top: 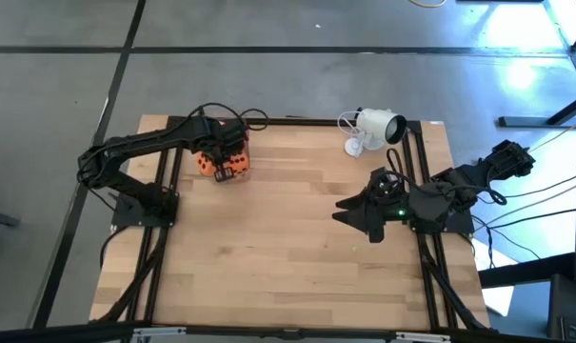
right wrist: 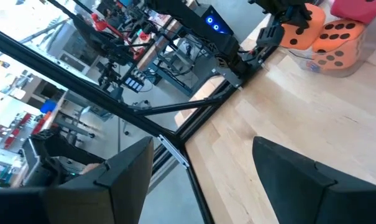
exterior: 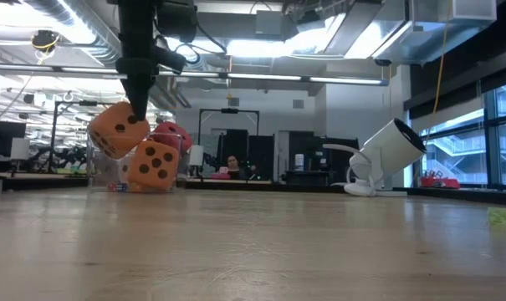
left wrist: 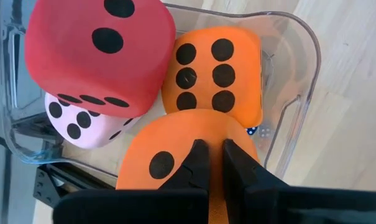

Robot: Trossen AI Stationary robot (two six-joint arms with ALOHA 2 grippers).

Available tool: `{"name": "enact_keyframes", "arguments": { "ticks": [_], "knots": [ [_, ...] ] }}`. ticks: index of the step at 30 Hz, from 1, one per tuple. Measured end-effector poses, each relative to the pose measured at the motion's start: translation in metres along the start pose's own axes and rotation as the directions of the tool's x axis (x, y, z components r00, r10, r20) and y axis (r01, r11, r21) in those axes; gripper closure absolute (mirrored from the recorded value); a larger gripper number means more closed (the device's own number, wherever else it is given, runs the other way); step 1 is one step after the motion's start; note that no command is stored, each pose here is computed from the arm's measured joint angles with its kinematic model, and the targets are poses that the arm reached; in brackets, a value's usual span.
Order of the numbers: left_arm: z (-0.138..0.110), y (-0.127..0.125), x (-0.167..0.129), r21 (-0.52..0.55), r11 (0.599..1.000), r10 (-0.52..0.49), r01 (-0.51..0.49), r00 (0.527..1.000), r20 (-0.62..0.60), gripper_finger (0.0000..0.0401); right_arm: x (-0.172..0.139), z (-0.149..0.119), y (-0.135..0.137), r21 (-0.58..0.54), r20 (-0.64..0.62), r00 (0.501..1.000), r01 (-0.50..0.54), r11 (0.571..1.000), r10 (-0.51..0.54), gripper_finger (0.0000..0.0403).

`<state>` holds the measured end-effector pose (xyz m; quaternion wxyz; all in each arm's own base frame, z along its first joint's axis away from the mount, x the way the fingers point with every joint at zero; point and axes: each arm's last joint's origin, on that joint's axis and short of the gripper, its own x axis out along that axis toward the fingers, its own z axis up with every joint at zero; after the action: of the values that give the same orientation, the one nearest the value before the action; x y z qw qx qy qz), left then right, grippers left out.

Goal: Pick & Place Dice
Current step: Put the large orange dice into the transparent bin

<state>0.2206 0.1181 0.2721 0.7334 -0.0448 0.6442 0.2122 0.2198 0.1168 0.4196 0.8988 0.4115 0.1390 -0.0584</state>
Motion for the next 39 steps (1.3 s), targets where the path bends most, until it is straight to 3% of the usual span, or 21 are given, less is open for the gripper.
{"name": "enact_keyframes", "arguments": {
  "ticks": [13, 29, 39],
  "knots": [
    [0.000, 0.001, 0.000, -0.006, 1.000, -0.009, 0.009, 1.000, 0.002, 0.0389, 0.000, 0.000, 0.001, 0.001, 0.000, 1.000, -0.007, 1.000, 0.007, 0.0129],
    [-0.001, -0.001, 0.001, -0.011, 0.999, -0.044, 0.044, 0.999, -0.011, 0.0263, 0.000, 0.000, 0.001, 0.003, 0.000, 1.000, -0.007, 1.000, 0.007, 0.0129],
    [0.007, 0.002, -0.013, -0.017, 0.999, -0.048, 0.049, 0.998, 0.048, 0.0237, 0.000, 0.000, 0.001, 0.002, -0.001, 1.000, -0.006, 1.000, 0.006, 0.0129]
  ]
}}
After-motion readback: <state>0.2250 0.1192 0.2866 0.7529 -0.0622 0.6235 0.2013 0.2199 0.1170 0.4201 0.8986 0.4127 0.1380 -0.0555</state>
